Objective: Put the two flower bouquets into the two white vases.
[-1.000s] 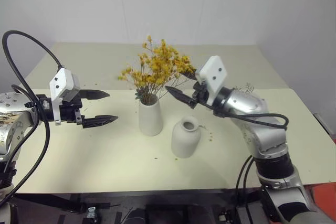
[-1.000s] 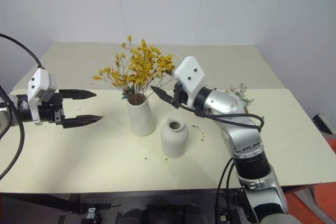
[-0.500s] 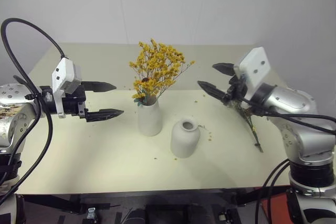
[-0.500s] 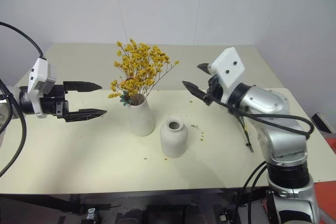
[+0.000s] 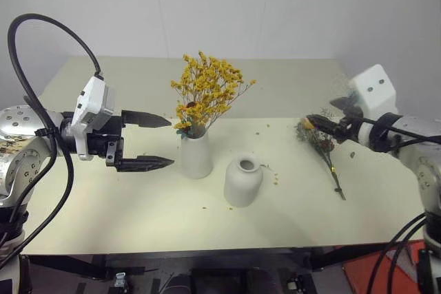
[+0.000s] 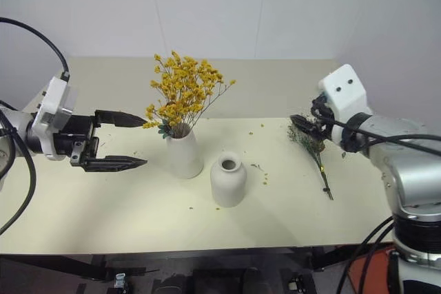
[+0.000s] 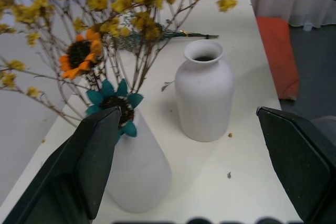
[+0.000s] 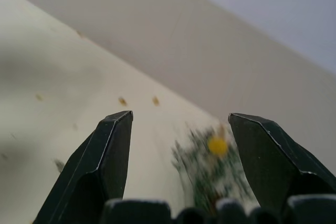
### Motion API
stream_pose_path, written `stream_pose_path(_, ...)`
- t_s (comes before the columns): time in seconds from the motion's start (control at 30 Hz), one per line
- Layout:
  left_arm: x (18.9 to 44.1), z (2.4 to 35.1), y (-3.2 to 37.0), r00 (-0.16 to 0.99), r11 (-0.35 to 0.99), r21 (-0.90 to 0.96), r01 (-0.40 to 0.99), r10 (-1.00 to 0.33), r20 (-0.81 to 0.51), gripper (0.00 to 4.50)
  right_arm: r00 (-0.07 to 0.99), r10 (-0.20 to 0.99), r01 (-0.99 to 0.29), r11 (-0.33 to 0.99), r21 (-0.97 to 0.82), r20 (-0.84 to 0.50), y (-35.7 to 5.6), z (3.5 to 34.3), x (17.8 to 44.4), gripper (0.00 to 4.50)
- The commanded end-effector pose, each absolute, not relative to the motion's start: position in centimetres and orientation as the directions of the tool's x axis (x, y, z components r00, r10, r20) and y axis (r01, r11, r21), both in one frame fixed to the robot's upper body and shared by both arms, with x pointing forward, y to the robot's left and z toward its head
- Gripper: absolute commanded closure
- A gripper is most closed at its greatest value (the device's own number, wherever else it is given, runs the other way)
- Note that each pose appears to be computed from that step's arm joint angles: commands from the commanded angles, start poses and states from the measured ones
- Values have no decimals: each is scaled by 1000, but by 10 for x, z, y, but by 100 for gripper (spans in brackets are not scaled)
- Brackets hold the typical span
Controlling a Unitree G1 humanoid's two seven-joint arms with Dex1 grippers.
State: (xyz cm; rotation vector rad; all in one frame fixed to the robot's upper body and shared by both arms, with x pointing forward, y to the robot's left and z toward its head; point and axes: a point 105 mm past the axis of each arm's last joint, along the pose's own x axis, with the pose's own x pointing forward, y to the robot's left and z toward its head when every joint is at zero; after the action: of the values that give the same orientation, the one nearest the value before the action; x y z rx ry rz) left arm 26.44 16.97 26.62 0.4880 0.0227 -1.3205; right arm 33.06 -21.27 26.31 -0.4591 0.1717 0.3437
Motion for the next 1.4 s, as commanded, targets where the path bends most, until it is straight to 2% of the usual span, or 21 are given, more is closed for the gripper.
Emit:
stream_pose_path(0.03, 257, 272, 164, 229, 112, 356, 928, -925, -303, 0, 933, 202, -306, 881, -361, -298, -229, 265, 332, 101)
stream_pose_path(0.43, 253, 265, 159, 196, 67, 351, 934, -917, -348, 0, 897, 45, -214, 915, -343, -440, -260, 239, 344, 101)
stream_pose_path(0.83, 249, 256, 150, 177, 3, 377, 926, -886, -428, 0, 789, 82, -306, 912, -273, -609, -273, 201, 354, 101)
stream_pose_path(1.03, 247, 256, 134, 132, -27, 365, 931, -905, -404, 0, 757, 84, -318, 913, -253, -648, -279, 181, 365, 101)
stream_pose_path(1.4, 245, 248, 120, 98, -72, 354, 932, -893, -440, 0, 704, 102, -335, 920, -202, -703, -284, 148, 387, 101)
